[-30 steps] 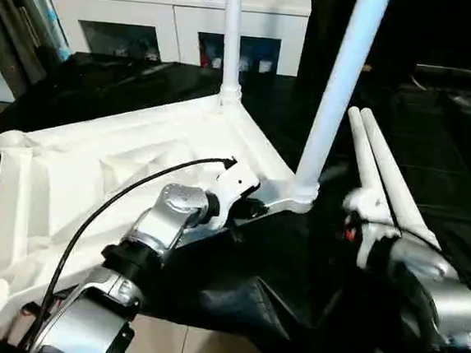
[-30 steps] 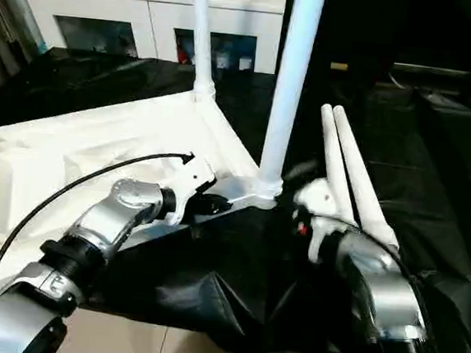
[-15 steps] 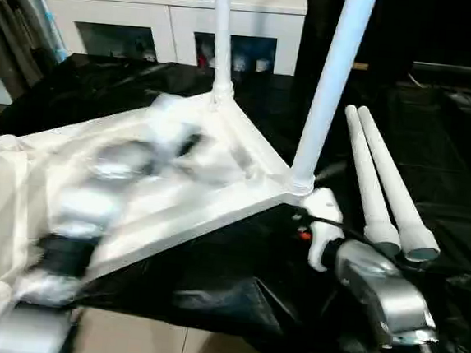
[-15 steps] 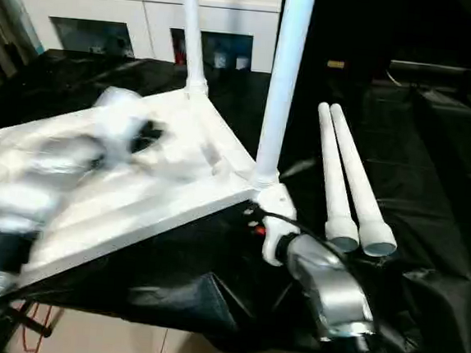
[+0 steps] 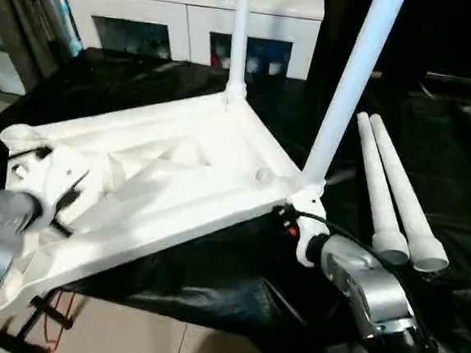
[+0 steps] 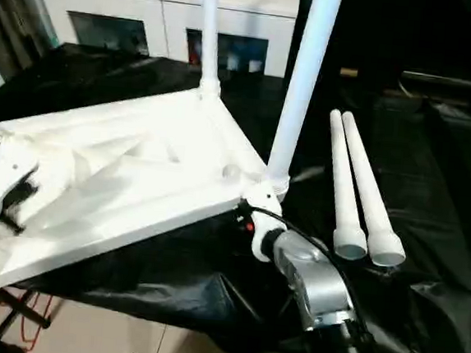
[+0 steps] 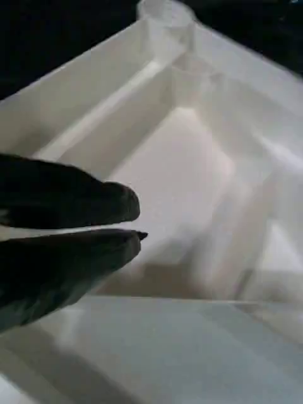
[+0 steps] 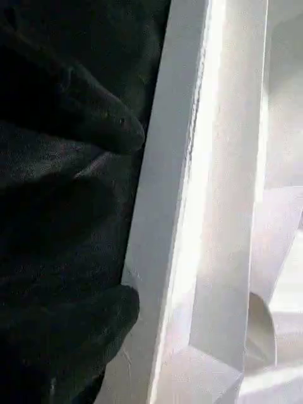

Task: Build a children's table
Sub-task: Rotate table base

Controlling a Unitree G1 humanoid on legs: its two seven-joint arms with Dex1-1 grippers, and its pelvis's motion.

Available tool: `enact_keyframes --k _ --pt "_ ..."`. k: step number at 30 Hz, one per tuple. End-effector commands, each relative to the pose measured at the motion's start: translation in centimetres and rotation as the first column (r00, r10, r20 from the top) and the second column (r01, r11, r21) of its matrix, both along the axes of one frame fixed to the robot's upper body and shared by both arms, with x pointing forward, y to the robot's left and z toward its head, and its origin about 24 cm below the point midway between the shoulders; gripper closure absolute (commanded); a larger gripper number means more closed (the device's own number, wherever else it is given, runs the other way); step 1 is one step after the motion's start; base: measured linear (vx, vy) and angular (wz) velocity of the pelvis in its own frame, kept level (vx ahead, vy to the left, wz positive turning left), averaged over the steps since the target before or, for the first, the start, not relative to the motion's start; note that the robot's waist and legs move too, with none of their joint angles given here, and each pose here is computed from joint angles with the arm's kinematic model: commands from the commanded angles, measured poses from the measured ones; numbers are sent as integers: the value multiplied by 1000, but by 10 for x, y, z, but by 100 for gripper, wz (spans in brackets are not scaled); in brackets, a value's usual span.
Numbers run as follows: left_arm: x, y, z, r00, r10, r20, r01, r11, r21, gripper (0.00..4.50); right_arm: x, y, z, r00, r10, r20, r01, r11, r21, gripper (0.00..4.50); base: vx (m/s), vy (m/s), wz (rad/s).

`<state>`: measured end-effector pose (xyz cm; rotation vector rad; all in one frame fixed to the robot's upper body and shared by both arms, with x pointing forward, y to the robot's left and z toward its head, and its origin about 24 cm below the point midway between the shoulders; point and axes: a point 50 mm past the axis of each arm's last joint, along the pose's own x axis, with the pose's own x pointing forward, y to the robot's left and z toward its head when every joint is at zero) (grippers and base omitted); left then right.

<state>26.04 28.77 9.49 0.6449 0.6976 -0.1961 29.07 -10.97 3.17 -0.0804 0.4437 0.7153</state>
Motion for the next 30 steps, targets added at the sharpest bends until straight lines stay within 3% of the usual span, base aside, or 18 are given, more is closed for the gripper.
enact_keyframes --k 1,2,7,12,13,15,17,18,22,26,30 --pt "-2 -5 -5 999 -29 -44 29 1000 -13 450 4 -2 2 1000 -24 4 24 1000 -5 118 0 0 0" --pt "-5 -12 -14 993 -68 -97 63 997 -53 450 7 -2 1 999 -39 1 39 999 -7 118 0 0 0" --pt "-5 -25 -31 961 -192 -198 172 979 -114 450 20 0 -1 996 -88 4 88 996 -6 173 0 0 0" --pt "-12 -34 -35 908 -319 -270 270 941 -202 450 26 8 -2 996 -90 3 90 996 1 209 0 0 0" --pt "-15 -46 -30 873 -405 -272 329 900 -285 450 29 11 -1 996 -87 5 87 996 6 226 0 0 0" --pt "-15 -51 -27 856 -443 -267 354 878 -322 450 31 12 0 996 -86 7 86 996 9 235 0 0 0" --pt "-16 -65 -22 807 -538 -245 421 814 -400 450 34 13 1 997 -79 12 79 997 7 262 0 0 0" --pt "-16 -65 -22 807 -538 -245 421 814 -400 450 34 13 1 997 -79 12 79 997 7 271 0 0 0" --pt "-12 -104 -10 674 -722 -154 557 634 -537 450 38 15 1 998 -57 16 57 998 -4 307 0 0 0" --pt "-4 -125 -9 638 -763 -103 596 575 -561 450 38 17 2 999 -41 16 41 999 -2 342 0 0 0" --pt "17 -148 -12 663 -748 -29 626 575 -526 450 38 17 1 999 -29 19 29 1000 -4 374 0 0 0"
